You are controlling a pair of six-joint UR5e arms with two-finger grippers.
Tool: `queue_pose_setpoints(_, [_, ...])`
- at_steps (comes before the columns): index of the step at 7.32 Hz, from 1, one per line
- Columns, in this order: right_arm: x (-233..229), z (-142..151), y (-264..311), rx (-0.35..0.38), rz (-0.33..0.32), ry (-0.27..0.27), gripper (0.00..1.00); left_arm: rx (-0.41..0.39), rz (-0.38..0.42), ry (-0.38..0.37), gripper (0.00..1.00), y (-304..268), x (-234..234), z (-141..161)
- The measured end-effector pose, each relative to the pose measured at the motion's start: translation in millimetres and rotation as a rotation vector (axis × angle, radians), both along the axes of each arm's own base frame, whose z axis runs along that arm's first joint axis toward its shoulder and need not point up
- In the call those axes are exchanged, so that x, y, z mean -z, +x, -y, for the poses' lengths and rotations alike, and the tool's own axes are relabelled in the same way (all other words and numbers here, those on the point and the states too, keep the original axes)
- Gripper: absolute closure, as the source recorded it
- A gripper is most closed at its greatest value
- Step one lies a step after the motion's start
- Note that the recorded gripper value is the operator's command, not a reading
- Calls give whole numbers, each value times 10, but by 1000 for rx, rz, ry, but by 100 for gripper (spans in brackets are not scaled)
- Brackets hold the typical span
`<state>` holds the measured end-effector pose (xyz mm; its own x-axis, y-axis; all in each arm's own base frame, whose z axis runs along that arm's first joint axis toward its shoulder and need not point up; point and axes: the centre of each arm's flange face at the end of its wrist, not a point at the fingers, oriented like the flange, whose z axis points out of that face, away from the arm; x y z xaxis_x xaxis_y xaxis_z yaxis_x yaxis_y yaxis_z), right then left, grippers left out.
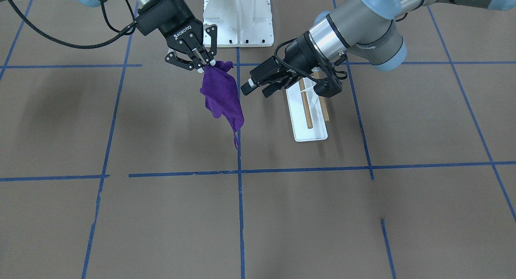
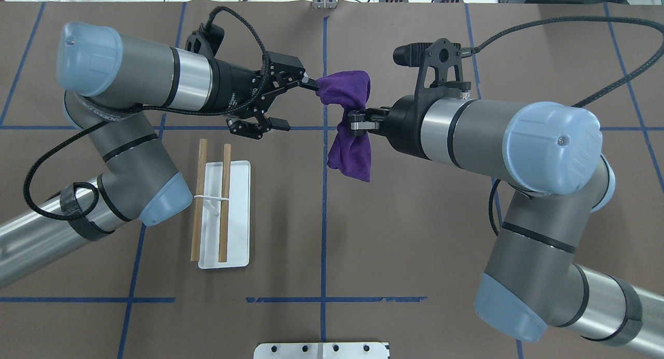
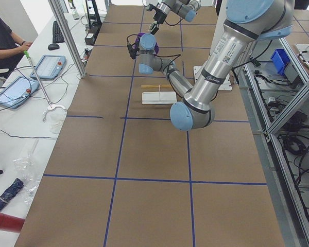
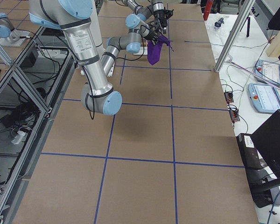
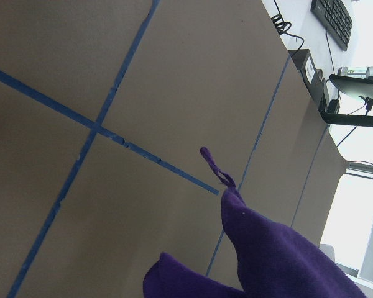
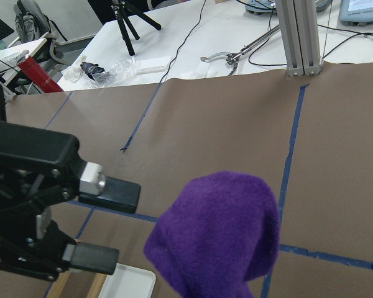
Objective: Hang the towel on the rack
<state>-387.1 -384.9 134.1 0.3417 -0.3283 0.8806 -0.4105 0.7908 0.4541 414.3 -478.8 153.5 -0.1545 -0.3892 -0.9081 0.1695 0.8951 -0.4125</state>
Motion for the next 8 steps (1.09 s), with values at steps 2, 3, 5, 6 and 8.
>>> queue_pose_setpoints(2, [23, -57, 2, 6, 7, 5, 100, 33, -22, -69, 0, 67, 84, 71])
queue_pose_setpoints(3, [36, -109, -15, 8, 11, 8, 100, 46, -32, -94, 0, 92, 127, 107])
queue_pose_setpoints(5, [53, -222, -87, 5, 14, 15, 100, 53, -39, -110, 0, 123, 172, 143])
queue_pose_setpoints(6, [69, -249, -85, 5, 18, 18, 100, 52, -40, -111, 2, 137, 181, 151])
queue_pose_setpoints(8, [77, -264, -79, 6, 20, 20, 100, 42, -40, -110, 40, 215, 208, 131])
